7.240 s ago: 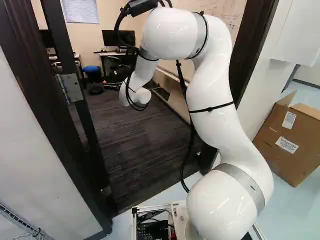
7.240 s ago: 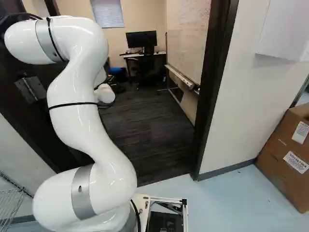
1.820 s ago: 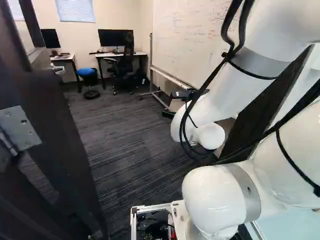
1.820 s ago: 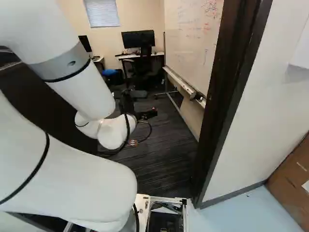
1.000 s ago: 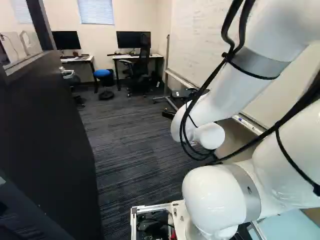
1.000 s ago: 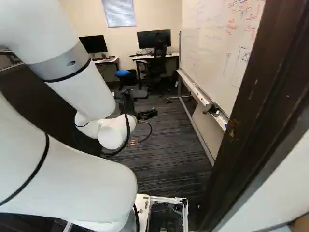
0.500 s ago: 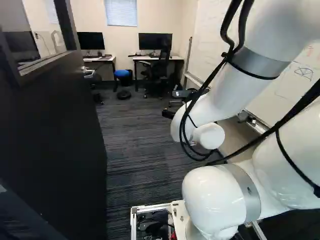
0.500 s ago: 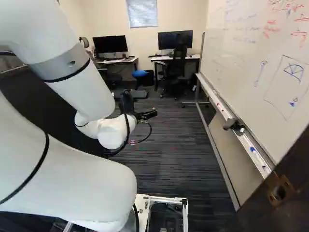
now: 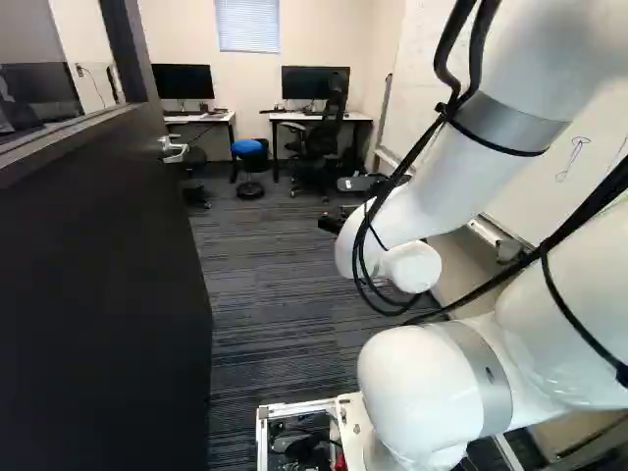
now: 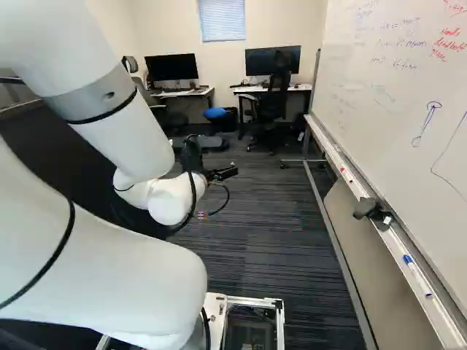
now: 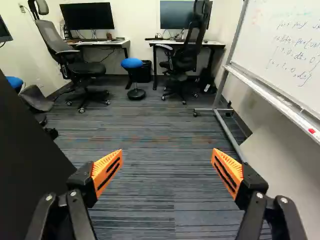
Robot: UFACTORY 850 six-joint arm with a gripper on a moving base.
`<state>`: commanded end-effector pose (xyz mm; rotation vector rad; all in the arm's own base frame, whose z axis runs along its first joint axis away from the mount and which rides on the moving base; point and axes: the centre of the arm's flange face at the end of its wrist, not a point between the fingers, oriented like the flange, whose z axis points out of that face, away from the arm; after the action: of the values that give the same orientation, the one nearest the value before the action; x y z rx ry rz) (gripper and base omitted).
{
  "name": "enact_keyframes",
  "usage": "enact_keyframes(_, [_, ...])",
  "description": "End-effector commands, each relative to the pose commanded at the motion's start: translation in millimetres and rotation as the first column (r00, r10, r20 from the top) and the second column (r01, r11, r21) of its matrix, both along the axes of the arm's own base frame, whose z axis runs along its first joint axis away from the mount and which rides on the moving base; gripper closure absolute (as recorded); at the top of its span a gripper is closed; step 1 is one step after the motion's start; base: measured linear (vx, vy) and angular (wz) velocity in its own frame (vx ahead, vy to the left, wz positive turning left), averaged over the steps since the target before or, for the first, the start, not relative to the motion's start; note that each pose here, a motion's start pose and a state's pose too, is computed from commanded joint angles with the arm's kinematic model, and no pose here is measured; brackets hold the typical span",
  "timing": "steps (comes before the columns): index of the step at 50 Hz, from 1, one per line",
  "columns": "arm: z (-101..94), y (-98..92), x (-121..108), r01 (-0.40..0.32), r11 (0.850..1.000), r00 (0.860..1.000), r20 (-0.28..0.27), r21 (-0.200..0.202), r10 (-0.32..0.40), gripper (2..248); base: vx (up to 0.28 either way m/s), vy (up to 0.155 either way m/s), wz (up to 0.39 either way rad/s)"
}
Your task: Open the door and move inside
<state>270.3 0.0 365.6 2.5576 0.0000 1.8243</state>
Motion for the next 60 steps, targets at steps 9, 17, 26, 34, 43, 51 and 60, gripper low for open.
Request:
enact_keyframes(9, [0.0,0.0,0.0,0.0,1.0,1.0,0.0,0.0,0.0,3,0.206,0.005,-0.003])
enact_keyframes(17, [0.0,0.0,0.0,0.0,1.0,1.0,0.0,0.0,0.0,3,0.213,0.002,-0.004])
enact_keyframes(26, [0.0,0.0,0.0,0.0,1.0,1.0,0.0,0.0,0.0,3,0.216,0.005,0.0])
enact_keyframes(34, [0.0,0.0,0.0,0.0,1.0,1.0,0.0,0.0,0.0,3,0.205,0.002,0.001])
enact_keyframes(43, [0.0,0.0,0.0,0.0,1.0,1.0,0.0,0.0,0.0,3,0.203,0.001,-0.012])
enact_keyframes(51, [0.0,0.0,0.0,0.0,1.0,1.0,0.0,0.0,0.0,3,0.217,0.0,-0.015])
enact_keyframes(60, [0.0,0.0,0.0,0.0,1.0,1.0,0.0,0.0,0.0,3,0.226,0.005,-0.014])
